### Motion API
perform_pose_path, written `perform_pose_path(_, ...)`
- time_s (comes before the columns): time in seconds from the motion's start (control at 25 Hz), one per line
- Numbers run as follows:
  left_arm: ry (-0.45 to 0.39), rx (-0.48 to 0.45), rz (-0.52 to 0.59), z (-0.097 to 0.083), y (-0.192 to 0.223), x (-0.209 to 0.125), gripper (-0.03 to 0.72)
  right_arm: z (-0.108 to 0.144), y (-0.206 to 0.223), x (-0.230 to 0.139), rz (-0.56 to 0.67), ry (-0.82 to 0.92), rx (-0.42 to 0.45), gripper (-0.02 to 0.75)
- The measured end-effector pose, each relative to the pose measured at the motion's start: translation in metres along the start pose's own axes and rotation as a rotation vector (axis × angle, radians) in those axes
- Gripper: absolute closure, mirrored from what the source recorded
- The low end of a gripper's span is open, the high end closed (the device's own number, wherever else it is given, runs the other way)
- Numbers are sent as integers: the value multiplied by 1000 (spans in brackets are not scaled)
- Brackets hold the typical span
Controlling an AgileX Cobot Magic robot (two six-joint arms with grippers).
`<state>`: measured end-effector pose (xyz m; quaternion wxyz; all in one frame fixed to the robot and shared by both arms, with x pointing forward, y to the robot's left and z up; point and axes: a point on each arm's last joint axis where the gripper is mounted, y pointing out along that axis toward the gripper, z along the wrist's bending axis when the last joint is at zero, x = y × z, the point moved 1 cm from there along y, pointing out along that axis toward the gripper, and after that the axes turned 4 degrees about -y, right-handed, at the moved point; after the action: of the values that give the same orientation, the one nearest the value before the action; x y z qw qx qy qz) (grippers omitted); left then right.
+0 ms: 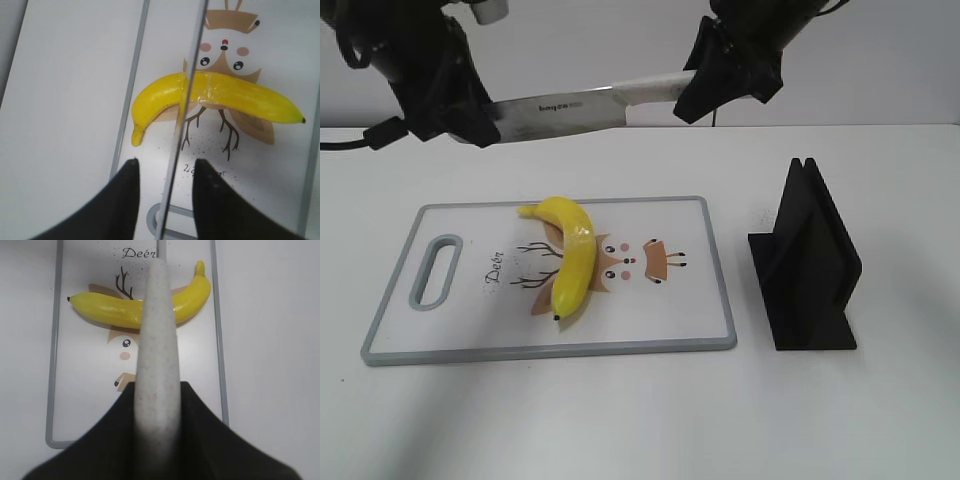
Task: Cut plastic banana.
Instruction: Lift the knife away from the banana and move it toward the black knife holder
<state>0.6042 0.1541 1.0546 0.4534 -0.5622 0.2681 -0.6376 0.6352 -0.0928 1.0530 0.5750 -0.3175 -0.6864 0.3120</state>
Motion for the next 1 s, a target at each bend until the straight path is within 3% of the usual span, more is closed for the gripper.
perform_pose_path(0.12, -8, -9, 7, 2, 9, -3, 593, 0, 0, 0, 2, -1, 0, 566)
perform_pose_path(0.2, -8, -16, 11, 2, 12, -4, 678, 0, 0, -1, 6, -3, -2, 566)
perform_pose_path(0.52, 1, -30, 34, 5, 25, -10, 701, -5, 18, -11, 19, 12, 26, 566)
perform_pose_path(1.0, -123, -244, 118, 0, 135, -57, 700, -7, 119, -85, 126, 141, 230, 566)
